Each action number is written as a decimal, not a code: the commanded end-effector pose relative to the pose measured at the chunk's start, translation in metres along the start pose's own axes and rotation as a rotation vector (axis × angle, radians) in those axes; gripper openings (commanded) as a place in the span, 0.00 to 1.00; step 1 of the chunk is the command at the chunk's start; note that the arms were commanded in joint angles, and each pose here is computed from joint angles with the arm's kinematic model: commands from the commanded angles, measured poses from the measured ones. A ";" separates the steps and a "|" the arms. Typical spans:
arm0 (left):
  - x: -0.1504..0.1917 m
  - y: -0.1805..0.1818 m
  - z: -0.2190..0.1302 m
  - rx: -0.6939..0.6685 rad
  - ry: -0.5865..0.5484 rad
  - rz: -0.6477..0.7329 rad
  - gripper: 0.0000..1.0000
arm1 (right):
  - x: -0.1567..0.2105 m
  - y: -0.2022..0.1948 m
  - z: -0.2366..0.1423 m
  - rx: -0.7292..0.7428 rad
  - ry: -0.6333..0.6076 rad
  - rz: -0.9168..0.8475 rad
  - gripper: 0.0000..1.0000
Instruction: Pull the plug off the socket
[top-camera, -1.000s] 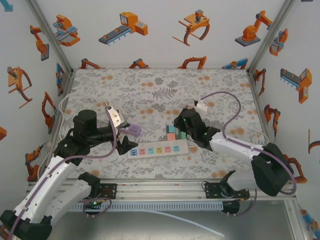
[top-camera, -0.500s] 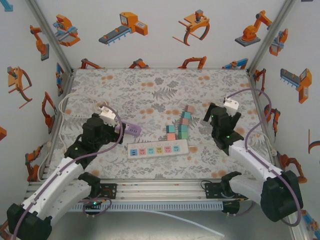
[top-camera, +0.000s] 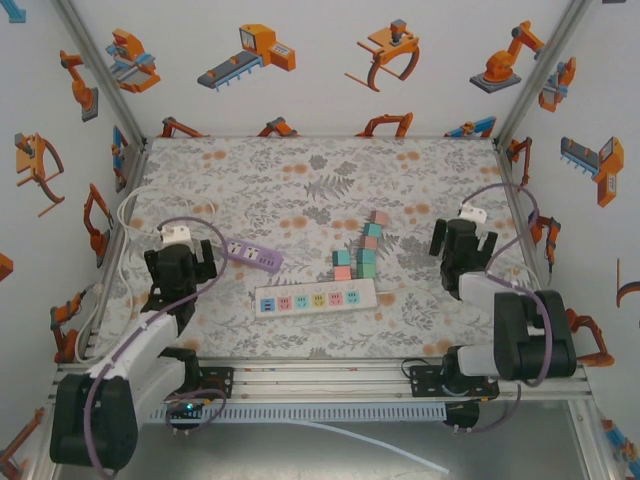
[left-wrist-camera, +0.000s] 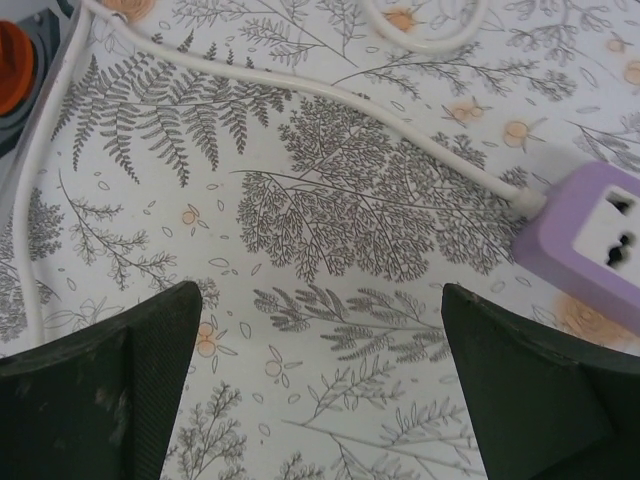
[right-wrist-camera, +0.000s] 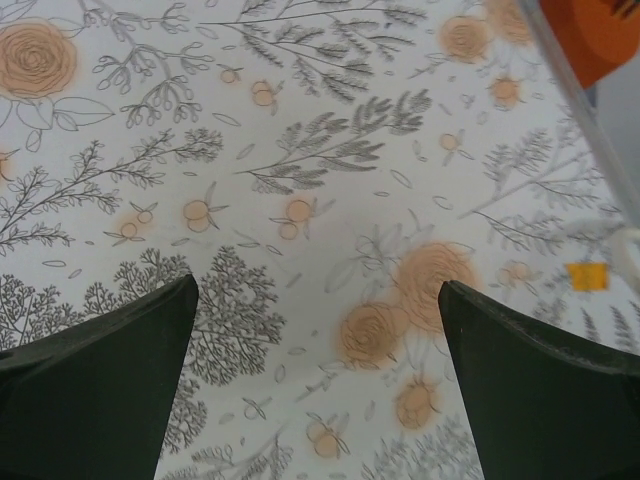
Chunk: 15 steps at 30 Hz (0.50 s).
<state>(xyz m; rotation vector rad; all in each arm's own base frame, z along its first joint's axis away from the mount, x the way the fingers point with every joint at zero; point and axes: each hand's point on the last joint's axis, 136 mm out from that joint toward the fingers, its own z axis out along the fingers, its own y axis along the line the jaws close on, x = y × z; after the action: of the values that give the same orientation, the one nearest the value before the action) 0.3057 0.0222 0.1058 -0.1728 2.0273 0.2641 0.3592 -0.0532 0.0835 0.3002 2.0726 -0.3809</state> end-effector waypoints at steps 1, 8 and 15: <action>-0.025 -0.012 0.012 0.083 -0.106 -0.088 0.97 | -0.030 0.016 0.012 -0.083 -0.154 0.017 0.95; -0.043 -0.026 0.046 0.150 -0.137 -0.064 0.97 | -0.018 0.031 0.007 -0.230 -0.197 0.019 0.98; -0.026 -0.037 0.082 0.206 -0.091 -0.059 0.97 | -0.020 0.017 0.013 -0.145 -0.186 0.053 0.99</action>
<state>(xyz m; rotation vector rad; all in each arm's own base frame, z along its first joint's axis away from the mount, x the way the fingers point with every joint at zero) 0.3796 0.0143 0.0864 -0.1329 1.9924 0.0794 0.3759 -0.0361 0.0710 0.1775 1.9802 -0.2026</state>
